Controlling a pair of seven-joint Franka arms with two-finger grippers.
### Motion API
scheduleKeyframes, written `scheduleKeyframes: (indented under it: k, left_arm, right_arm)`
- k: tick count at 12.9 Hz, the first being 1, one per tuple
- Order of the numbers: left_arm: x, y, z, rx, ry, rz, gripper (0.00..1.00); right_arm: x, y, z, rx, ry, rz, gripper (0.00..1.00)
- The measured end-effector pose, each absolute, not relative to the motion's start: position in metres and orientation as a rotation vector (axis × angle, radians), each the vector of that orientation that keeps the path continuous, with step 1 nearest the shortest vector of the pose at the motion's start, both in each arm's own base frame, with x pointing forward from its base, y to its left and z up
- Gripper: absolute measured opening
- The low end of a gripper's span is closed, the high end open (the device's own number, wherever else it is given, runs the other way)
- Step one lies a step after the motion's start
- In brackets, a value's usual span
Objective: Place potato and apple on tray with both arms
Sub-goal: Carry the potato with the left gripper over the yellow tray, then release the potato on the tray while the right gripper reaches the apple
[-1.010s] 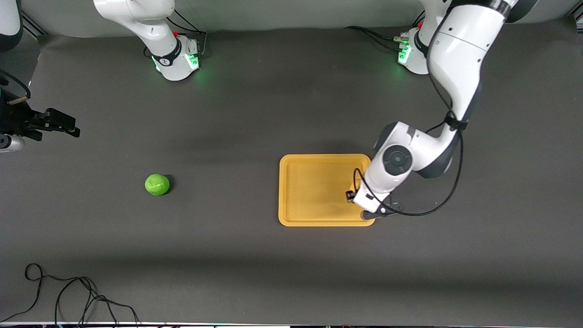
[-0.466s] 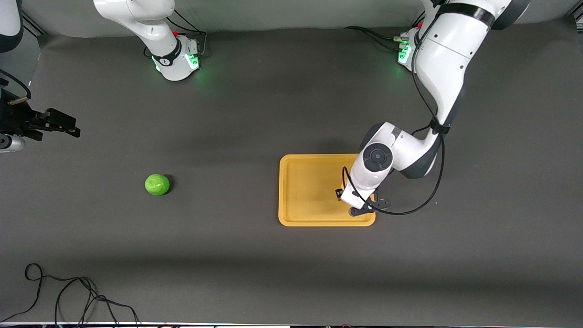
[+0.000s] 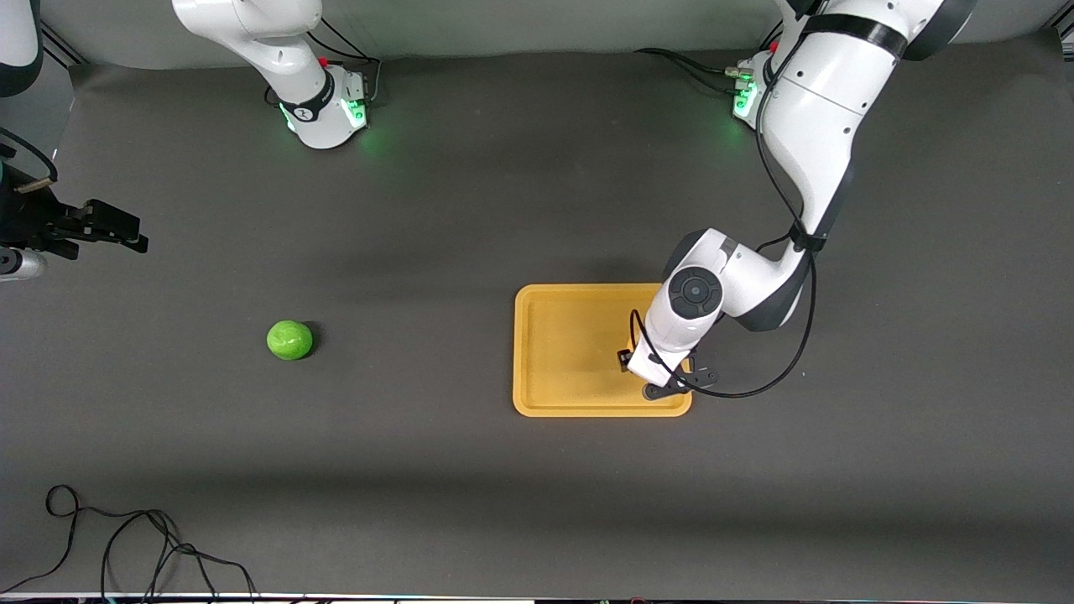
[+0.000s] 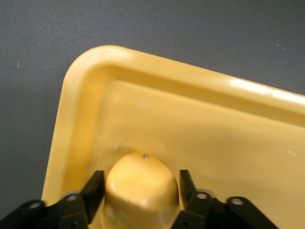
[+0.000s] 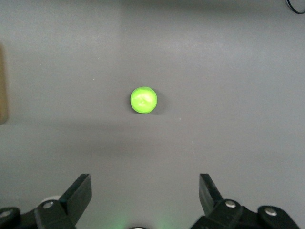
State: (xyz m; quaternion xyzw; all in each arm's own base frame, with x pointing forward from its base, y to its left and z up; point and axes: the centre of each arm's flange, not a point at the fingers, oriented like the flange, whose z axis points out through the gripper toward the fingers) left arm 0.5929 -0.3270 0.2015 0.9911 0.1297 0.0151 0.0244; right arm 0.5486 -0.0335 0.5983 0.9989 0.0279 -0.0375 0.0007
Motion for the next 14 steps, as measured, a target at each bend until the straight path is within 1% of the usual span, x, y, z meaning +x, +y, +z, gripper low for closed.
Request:
scheduleKeyframes:
  k: [1, 2, 5, 7, 9, 10, 11, 12, 13, 14]
  left_arm:
    - [0.593, -0.327, 0.202, 3.066, 0.402, 0.048, 0.92]
    - [0.595, -0.326, 0.204, 3.064, 0.405, 0.055, 0.99]
    - [0.607, -0.323, 0.228, 3.073, 0.42, 0.071, 1.0]
    - [0.615, -0.313, 0.269, 3.116, 0.423, 0.054, 1.0]
    - [0.623, -0.283, 0.329, 3.183, 0.323, 0.02, 0.99]
    - [0.628, -0.257, 0.365, 3.216, 0.261, -0.015, 0.96]
    - [0.631, -0.229, 0.399, 3.236, 0.221, -0.058, 0.96]
    - [0.632, -0.2, 0.433, 3.243, 0.174, -0.099, 0.91]
    - [0.633, -0.17, 0.463, 3.242, 0.108, -0.124, 0.91]
    - [0.633, -0.137, 0.489, 3.237, 0.038, -0.139, 0.97]
  right_arm:
    - [0.549, -0.033, 0.598, 3.137, 0.088, -0.118, 1.0]
    - [0.549, -0.033, 0.598, 3.137, 0.088, -0.118, 1.0]
    - [0.549, -0.036, 0.598, 3.137, 0.082, -0.114, 1.0]
    - [0.551, -0.035, 0.599, 3.136, 0.083, -0.084, 1.0]
    - [0.555, -0.035, 0.595, 3.135, 0.085, -0.059, 1.0]
    - [0.558, -0.035, 0.589, 3.134, 0.086, -0.053, 1.0]
    - [0.561, -0.035, 0.58, 3.134, 0.086, -0.04, 1.0]
    - [0.564, -0.035, 0.567, 3.133, 0.087, -0.025, 1.0]
    - [0.567, -0.035, 0.55, 3.132, 0.088, -0.01, 1.0]
    - [0.568, -0.035, 0.53, 3.135, 0.088, 0.002, 1.0]
